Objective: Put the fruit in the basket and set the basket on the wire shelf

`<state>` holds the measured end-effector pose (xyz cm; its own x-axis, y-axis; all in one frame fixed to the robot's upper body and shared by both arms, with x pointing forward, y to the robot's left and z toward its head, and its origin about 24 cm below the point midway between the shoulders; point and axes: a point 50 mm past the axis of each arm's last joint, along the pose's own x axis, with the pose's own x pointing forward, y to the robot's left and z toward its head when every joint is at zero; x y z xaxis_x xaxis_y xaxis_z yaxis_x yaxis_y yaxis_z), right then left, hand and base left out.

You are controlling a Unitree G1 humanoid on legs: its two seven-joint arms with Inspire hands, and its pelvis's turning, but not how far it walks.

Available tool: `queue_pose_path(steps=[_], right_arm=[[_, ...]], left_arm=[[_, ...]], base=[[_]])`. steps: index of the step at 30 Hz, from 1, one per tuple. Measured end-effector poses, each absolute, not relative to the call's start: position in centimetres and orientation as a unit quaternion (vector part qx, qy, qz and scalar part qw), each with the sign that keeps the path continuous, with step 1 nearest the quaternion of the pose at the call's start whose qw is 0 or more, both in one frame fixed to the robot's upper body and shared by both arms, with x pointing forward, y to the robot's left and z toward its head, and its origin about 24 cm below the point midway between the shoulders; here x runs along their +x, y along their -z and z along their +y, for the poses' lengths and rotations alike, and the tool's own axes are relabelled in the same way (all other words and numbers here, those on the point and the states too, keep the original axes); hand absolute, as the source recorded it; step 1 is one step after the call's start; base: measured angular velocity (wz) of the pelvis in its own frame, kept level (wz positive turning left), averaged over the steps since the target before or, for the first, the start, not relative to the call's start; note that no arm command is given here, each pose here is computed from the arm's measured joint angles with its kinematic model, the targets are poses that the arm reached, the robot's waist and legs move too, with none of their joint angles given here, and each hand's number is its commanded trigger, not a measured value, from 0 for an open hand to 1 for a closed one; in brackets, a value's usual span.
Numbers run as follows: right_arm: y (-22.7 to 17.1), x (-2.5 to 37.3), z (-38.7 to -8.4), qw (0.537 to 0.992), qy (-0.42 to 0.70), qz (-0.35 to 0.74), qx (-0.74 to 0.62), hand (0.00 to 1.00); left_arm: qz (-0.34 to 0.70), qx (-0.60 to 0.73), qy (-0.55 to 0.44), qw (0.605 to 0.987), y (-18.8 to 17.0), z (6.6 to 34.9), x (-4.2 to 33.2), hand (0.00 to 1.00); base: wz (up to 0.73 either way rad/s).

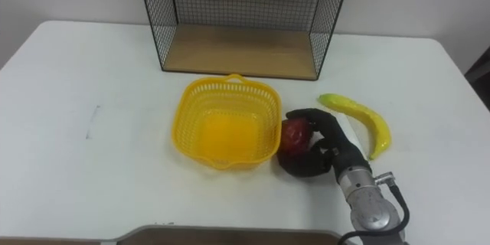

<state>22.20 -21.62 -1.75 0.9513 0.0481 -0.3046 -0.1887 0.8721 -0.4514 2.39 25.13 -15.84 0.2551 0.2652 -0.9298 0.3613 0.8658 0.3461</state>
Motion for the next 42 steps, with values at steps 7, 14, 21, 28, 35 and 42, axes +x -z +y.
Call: queue_pose_path(steps=[7,14,21,28,35,42], right_arm=[[2.2,22.0,-21.4,0.963,-0.065,0.153,-0.214,1.00],[2.7,21.8,-21.6,0.968,-0.057,0.164,-0.181,1.00],[2.9,21.7,-21.8,0.976,-0.040,0.167,-0.133,1.00],[3.1,21.5,-22.7,0.982,0.007,0.168,-0.086,1.00],[2.2,21.6,-24.3,0.987,0.059,0.147,-0.032,1.00],[2.1,21.6,-24.6,0.985,0.088,0.137,0.050,1.00]], left_arm=[[0.614,0.251,0.038,0.747,15.9,25.1,2.2,0.00],[0.626,0.248,0.040,0.739,16.0,25.0,1.6,0.00],[0.635,0.256,0.037,0.728,16.2,25.0,1.0,0.00],[0.635,0.251,0.036,0.730,16.2,24.9,0.9,0.00],[0.635,0.248,0.039,0.731,16.2,24.8,1.0,0.00],[0.637,0.246,0.041,0.729,16.3,24.5,0.8,0.00]], base=[[0.00],[0.00],[0.02],[0.00],[0.00],[0.00]])
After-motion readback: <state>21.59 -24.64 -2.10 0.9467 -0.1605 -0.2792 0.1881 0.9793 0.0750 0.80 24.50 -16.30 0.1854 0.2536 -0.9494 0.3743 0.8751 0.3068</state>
